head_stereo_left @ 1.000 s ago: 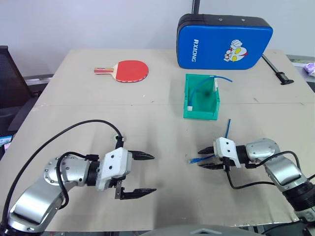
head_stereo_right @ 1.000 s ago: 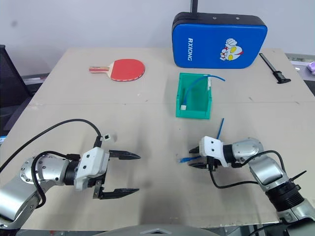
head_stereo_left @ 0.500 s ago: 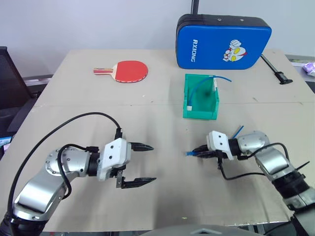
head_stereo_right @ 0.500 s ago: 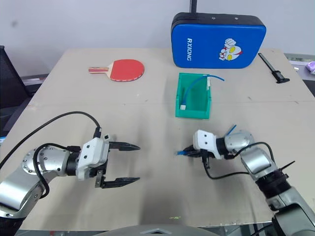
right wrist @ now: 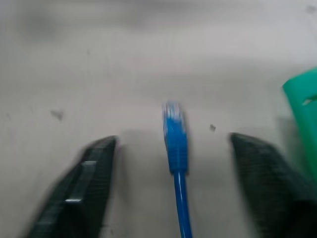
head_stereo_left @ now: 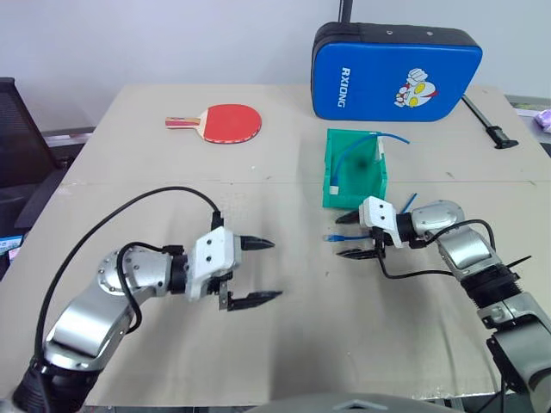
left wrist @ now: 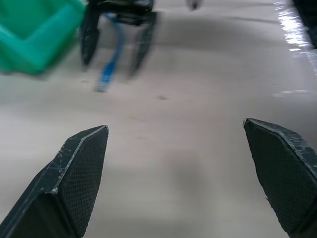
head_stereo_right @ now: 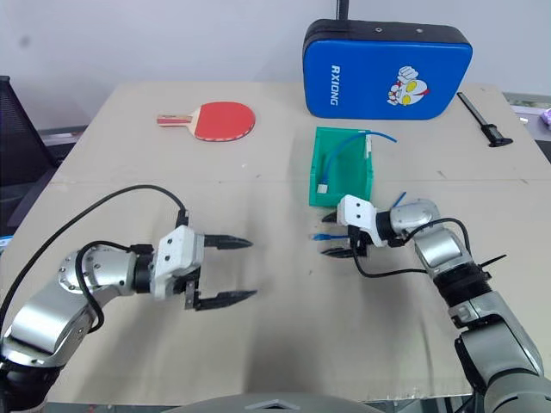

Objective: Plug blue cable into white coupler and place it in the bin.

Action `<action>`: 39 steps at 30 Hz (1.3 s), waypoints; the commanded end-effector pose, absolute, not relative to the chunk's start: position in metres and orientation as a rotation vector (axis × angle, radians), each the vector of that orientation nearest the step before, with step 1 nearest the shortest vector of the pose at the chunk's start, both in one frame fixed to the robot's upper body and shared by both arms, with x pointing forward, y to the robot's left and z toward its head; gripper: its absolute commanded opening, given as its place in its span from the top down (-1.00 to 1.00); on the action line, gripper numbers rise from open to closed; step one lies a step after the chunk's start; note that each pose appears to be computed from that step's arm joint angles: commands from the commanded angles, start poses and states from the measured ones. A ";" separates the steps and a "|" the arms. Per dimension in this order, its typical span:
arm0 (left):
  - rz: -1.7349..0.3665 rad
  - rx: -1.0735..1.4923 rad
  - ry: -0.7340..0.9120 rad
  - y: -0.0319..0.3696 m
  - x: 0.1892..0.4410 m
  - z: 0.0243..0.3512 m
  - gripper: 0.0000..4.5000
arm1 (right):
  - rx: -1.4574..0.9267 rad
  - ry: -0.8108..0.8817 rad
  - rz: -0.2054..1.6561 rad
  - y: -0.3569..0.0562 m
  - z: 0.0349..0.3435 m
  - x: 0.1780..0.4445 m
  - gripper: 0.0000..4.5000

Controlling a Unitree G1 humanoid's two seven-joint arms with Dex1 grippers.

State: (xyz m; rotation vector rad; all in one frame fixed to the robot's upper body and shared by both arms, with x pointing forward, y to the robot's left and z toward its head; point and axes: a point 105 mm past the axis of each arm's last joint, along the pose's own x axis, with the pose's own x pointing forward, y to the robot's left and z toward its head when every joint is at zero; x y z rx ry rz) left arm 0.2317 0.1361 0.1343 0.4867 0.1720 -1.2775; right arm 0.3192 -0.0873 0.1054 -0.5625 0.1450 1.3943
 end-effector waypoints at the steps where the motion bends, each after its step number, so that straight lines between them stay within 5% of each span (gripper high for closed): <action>1: -1.233 0.529 0.180 0.133 0.248 0.129 -1.00 | -0.506 0.040 1.327 -0.098 0.141 0.314 -0.98; 10: -1.251 0.586 0.169 0.090 0.302 0.096 -1.00 | -0.246 0.070 1.124 -0.141 0.137 0.237 -0.98; 15: -1.355 0.570 0.146 0.057 0.311 0.092 -1.00 | -0.197 0.019 0.960 -0.167 0.135 0.209 -0.98; 34: -1.394 0.605 0.178 0.053 0.334 0.080 -1.00 | -0.208 0.073 0.801 -0.182 0.120 0.188 -0.98; 37: -1.394 0.614 0.189 0.054 0.334 0.078 -0.71 | -0.211 0.072 0.805 -0.181 0.120 0.188 -1.00; 39: -1.402 0.603 0.194 0.054 0.332 0.080 -0.28 | -0.212 0.072 0.809 -0.180 0.120 0.189 -1.00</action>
